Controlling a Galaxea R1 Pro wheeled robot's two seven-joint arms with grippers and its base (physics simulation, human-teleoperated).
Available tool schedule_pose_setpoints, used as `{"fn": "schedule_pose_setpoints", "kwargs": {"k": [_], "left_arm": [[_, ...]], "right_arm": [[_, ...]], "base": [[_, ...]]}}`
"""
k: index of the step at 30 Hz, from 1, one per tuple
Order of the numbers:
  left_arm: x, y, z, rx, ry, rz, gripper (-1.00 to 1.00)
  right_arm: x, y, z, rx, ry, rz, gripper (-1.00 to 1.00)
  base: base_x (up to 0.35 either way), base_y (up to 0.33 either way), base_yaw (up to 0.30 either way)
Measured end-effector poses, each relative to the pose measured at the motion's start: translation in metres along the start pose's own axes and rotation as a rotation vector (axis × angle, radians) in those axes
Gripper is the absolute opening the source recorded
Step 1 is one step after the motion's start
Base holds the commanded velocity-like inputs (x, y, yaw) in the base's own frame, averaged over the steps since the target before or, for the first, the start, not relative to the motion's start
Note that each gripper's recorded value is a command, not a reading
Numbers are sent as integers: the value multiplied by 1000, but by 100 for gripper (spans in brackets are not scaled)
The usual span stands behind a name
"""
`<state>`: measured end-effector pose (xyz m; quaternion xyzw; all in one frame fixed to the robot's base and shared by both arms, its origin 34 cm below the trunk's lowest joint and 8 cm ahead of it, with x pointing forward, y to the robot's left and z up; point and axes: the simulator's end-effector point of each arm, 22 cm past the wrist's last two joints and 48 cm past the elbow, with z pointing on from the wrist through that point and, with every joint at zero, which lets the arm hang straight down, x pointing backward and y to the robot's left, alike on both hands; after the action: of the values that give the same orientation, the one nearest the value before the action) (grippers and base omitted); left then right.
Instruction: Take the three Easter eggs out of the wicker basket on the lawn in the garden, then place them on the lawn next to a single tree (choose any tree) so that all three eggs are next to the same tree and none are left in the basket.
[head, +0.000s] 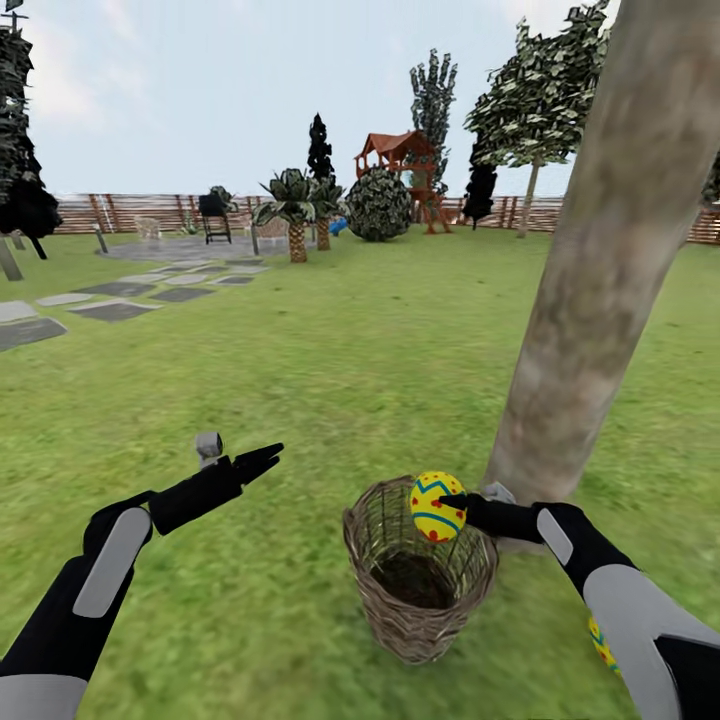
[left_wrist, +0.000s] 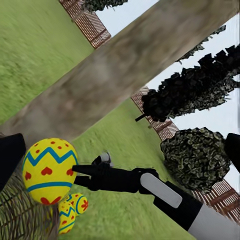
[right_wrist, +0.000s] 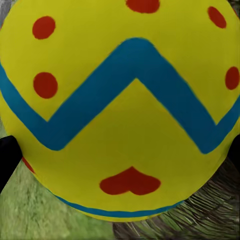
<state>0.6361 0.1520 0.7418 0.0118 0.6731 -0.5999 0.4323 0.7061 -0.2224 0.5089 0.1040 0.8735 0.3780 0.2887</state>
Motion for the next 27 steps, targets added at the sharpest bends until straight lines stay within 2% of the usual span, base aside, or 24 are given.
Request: {"fn": "schedule_pose_setpoints", "kwargs": {"k": [5, 7, 13, 16, 27], "left_arm": [[-3, -8, -3, 36, -10, 5, 100], [-3, -16, -3, 73, -11, 3, 100], [-3, -21, -3, 82, -12, 9, 100], [-4, -23, -3, 83, -11, 14, 100], [-6, -30, -4, 87, -14, 29, 100]], "right_arm": [[-1, 3, -2, -2, -4, -3, -100], [-2, 3, -2, -3, -5, -5, -100], [-5, 6, -5, -5, -11, -9, -100], [-6, 7, -6, -6, -14, -12, -100], [-11, 12, -11, -10, -26, -18, -100]], "base": [[-31, 0, -209], [-280, 0, -209], [-328, -31, -209], [-173, -246, -209], [-7, -314, -209]]}}
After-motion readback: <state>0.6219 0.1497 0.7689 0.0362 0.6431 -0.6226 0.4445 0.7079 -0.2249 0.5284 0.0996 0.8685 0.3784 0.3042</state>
